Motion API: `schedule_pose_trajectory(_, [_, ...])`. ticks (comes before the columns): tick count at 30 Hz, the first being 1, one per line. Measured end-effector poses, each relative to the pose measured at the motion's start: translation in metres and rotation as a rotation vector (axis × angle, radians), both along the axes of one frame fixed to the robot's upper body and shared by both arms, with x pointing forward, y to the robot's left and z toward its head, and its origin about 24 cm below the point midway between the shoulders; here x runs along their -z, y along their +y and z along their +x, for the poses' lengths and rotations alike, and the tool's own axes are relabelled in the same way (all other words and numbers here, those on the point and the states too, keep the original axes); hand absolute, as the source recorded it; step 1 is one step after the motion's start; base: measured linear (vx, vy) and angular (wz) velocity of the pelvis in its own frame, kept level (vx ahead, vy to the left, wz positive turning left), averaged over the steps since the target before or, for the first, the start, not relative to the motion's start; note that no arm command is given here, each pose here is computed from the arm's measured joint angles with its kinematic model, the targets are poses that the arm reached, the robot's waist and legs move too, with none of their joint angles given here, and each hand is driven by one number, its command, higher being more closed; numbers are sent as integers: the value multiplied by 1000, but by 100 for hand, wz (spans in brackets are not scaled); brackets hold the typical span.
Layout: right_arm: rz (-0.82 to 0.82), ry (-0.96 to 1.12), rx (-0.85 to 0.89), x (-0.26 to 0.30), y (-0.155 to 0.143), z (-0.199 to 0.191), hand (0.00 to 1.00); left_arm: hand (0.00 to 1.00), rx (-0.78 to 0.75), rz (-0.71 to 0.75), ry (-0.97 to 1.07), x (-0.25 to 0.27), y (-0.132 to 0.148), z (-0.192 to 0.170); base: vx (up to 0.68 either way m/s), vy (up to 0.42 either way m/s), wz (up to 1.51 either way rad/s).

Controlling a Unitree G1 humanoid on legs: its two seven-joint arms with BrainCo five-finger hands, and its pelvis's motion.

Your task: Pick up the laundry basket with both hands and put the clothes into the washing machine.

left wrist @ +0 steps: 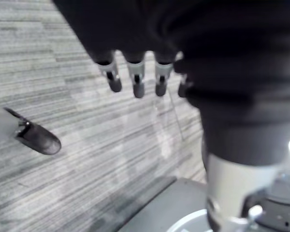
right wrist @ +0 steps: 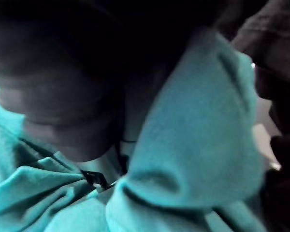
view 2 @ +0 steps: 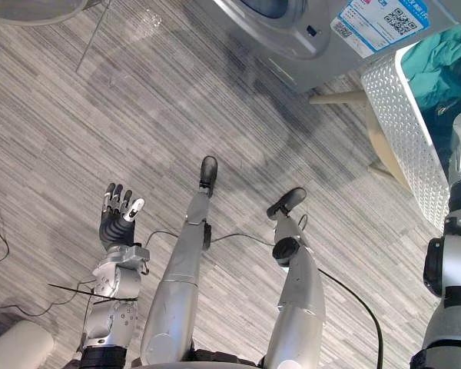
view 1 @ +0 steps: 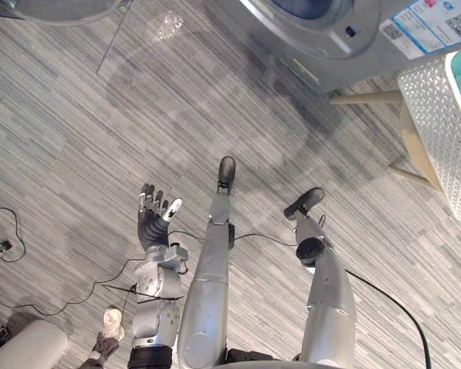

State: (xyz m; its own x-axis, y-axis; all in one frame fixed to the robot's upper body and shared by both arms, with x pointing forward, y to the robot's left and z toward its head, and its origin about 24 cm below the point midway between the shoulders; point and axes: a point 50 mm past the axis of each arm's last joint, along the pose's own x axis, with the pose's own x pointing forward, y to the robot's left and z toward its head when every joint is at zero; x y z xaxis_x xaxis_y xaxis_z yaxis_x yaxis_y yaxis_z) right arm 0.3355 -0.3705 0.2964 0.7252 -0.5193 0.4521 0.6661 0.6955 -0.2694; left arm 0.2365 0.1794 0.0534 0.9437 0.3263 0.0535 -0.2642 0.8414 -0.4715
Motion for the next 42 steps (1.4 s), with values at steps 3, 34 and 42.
schedule_pose_trajectory(3, [158,-116,-69,3,1,-4,100,0,-29,-21,5,1,5,-1,25,-27,2])
schedule_pose_trajectory(34, [777,-684,-196,139,55,-120,100,0,105,3,388,77,-2,-32,76,-19,5])
schedule_pose_trajectory(42, [928,-436,-336,195,112,-118,100,0,116,17,558,109,-1,-58,87,-22,-38])
